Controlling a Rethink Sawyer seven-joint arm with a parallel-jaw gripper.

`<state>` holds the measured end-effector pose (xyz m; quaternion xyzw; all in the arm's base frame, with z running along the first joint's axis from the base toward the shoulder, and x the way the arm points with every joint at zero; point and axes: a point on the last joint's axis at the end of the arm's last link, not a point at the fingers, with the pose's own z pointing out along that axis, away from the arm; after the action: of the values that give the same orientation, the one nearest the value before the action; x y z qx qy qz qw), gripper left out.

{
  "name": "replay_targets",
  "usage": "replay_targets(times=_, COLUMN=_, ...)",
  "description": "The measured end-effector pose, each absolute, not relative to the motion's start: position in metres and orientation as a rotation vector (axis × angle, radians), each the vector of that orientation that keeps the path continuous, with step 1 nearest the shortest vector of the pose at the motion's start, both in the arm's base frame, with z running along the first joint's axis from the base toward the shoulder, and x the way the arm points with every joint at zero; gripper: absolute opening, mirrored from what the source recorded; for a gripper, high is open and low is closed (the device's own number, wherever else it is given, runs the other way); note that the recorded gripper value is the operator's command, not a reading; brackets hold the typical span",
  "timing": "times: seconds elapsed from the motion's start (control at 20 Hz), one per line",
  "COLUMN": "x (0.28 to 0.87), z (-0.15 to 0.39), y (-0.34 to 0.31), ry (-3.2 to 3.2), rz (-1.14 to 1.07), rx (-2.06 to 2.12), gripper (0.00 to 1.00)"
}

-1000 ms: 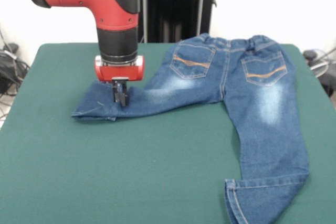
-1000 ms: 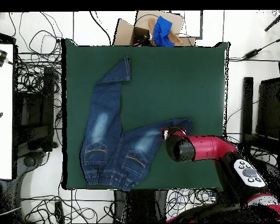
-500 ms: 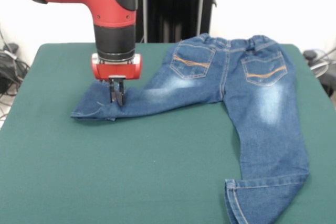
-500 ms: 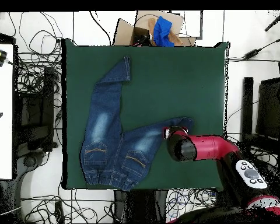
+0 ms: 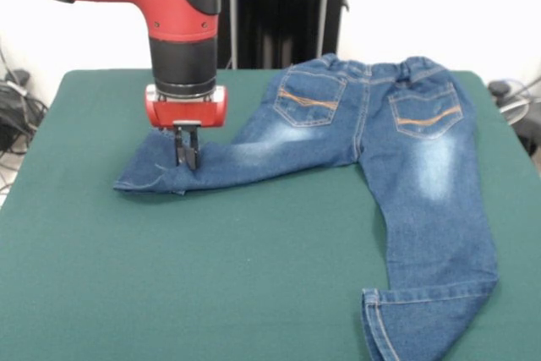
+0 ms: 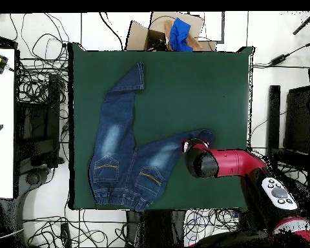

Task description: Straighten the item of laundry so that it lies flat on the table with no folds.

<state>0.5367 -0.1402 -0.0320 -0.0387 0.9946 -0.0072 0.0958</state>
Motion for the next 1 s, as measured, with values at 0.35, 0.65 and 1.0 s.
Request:
replay_targets(times=0.35, x=0.559, z=0.011, y=-0.126, ry=2.934, rz=-0.079, rx=-0.139, gripper=0.00)
replay_targets(times=0.65, x=0.573, z=0.060, y=-0.126, ry=2.964, rz=-0.147, rx=-0.104, gripper=0.00)
replay_targets(times=1.0, x=0.570, z=0.118, y=-0.146, ry=2.988, rz=-0.209, rx=0.010, gripper=0.00)
